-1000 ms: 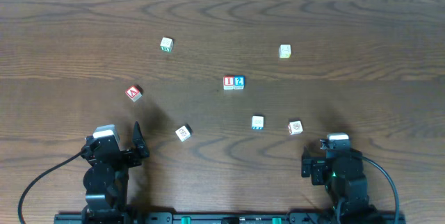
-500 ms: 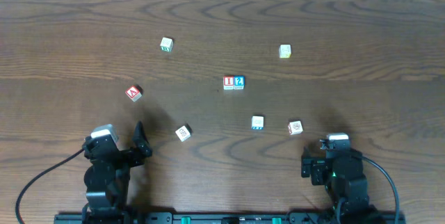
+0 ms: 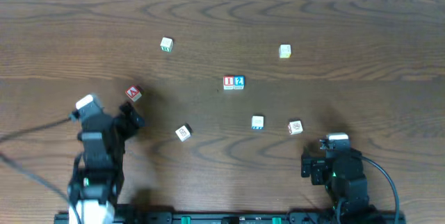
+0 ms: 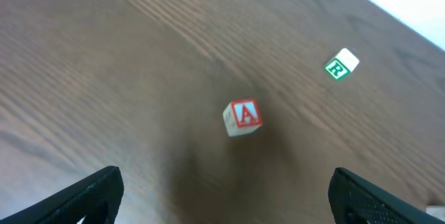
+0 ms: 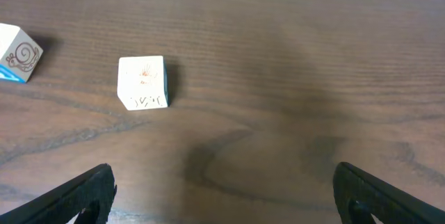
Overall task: Spell out Ai2
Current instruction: 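Reach left gripper forward over the red 'A' block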
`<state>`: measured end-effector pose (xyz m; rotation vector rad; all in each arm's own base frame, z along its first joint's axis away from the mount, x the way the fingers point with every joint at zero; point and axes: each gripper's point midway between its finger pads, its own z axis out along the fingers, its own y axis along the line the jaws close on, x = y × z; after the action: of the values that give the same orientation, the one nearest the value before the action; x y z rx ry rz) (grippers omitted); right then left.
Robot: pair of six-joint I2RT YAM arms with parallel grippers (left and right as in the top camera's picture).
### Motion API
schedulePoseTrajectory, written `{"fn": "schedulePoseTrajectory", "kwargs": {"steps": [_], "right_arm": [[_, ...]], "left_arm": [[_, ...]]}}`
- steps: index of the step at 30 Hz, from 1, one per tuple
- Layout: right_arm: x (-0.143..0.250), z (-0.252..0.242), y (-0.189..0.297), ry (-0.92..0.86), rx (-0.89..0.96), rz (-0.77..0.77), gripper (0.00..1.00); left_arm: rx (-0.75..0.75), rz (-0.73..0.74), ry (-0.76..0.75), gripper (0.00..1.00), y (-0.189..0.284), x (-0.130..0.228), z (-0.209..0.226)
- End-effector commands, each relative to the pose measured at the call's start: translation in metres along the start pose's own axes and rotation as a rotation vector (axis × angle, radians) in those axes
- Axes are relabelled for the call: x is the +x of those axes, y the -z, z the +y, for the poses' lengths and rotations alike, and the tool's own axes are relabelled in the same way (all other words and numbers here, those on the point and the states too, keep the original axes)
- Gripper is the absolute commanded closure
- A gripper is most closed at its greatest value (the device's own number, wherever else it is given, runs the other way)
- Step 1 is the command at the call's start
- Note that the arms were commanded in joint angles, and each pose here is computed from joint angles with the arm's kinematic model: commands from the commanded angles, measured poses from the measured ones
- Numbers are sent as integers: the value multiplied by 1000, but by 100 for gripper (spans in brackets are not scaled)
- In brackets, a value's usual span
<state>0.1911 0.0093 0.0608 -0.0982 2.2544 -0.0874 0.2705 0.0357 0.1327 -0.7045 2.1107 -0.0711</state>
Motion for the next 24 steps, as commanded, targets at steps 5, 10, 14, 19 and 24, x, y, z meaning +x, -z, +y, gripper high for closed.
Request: {"fn": "schedulePoseTrajectory", "kwargs": {"steps": [5,10,14,19,24], "right_arm": [[0,-2,0,7,8,-2,1],[0,-2,0,7,8,-2,1],[0,-2,0,7,8,-2,1],[0,-2,0,7,8,-2,1],[0,-2,0,7,8,-2,1]], "left_arm": [[-122,164,39,5,-40,-30,-23],[-169,323,28,5,-63,-30,-39],[-112,414,41,5,-79,-23,-58],[-95,424,55,5,-82,-21,-62],[-91,429,55,5,-81,-20,-63]]}}
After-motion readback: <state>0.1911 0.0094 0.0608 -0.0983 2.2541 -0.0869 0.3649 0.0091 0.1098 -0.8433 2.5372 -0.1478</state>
